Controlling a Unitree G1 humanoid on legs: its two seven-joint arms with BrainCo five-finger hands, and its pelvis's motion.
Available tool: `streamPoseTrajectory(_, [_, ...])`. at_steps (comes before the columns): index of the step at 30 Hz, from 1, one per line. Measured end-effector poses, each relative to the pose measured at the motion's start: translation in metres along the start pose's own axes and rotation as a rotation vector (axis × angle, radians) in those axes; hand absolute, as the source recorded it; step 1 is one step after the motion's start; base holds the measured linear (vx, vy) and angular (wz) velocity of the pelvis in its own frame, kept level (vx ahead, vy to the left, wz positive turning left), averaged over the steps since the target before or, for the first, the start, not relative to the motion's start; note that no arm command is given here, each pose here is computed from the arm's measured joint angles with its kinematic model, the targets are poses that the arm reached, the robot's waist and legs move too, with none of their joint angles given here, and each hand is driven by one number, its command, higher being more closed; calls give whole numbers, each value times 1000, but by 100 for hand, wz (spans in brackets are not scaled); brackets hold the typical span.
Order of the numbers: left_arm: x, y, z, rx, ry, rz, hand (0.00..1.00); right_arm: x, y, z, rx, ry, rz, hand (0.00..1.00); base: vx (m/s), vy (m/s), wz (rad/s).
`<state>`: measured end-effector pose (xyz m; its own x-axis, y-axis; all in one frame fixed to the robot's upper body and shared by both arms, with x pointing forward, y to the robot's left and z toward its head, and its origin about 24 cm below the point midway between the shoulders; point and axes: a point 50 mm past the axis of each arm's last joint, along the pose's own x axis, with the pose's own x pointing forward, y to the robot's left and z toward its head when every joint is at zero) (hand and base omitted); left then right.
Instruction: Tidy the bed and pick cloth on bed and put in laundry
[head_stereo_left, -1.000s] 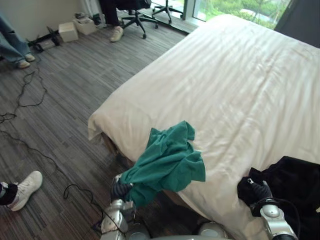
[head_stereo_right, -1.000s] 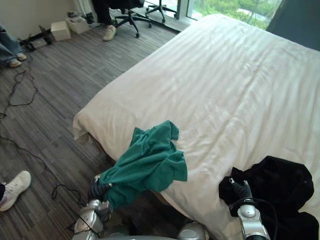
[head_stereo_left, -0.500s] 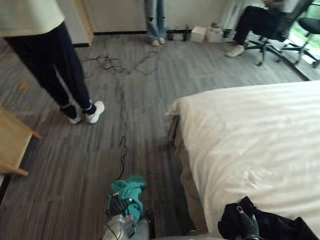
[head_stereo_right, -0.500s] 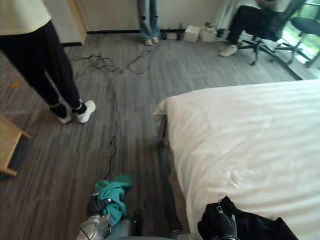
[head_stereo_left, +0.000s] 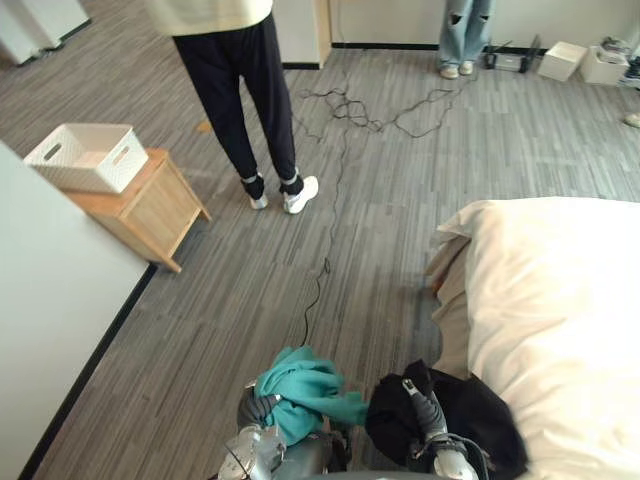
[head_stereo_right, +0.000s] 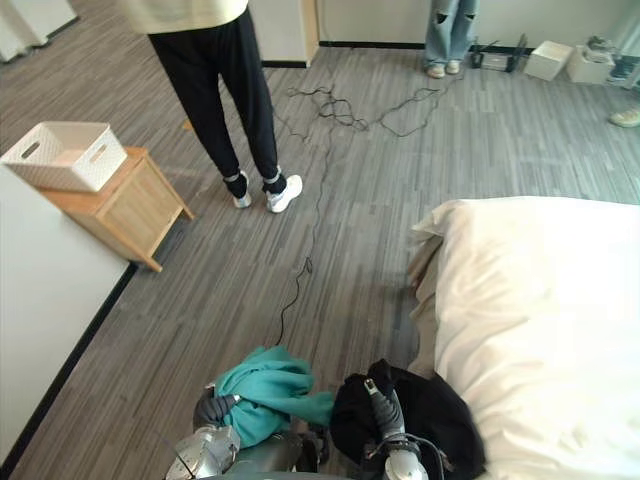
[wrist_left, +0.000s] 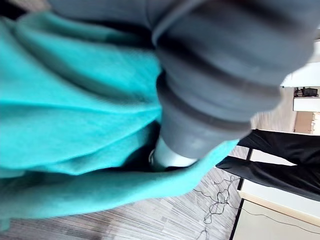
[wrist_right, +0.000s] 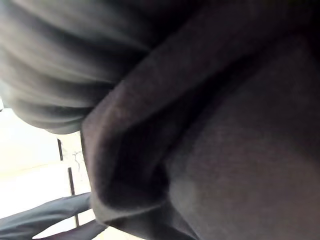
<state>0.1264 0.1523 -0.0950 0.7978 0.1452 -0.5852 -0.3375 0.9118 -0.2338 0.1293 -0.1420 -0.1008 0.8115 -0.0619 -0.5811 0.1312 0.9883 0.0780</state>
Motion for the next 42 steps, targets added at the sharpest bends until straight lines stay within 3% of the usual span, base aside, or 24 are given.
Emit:
streamPoseTrajectory(5, [2,9,4,103,4,-31,100,-2,-14,-11,11,51,-60,100,-21,-26,50])
streamPoseTrajectory(14, [7,5,8,146,-7,-54,100,0,-10,-9,5,44,-38,100,116,59,13])
streamPoseTrajectory(15, [-3,-5,-11,197,58,-156,100,-4,-11,-13,11,56,-22,100,51,24,23])
streamPoseTrajectory(26, [8,-14,-5,214,45,-182,100,-2,-11,-11,-25,52,20,100,0,-7,-6])
streamPoseTrajectory(32, [32,-32,30,175,-60,-190,100,15,-12,16,-92,-13,99,100,35,-92,-9])
streamPoseTrajectory(42, [31,-51,50,137,-150,-235,100,25,-16,46,-65,-111,73,100,331,8,13])
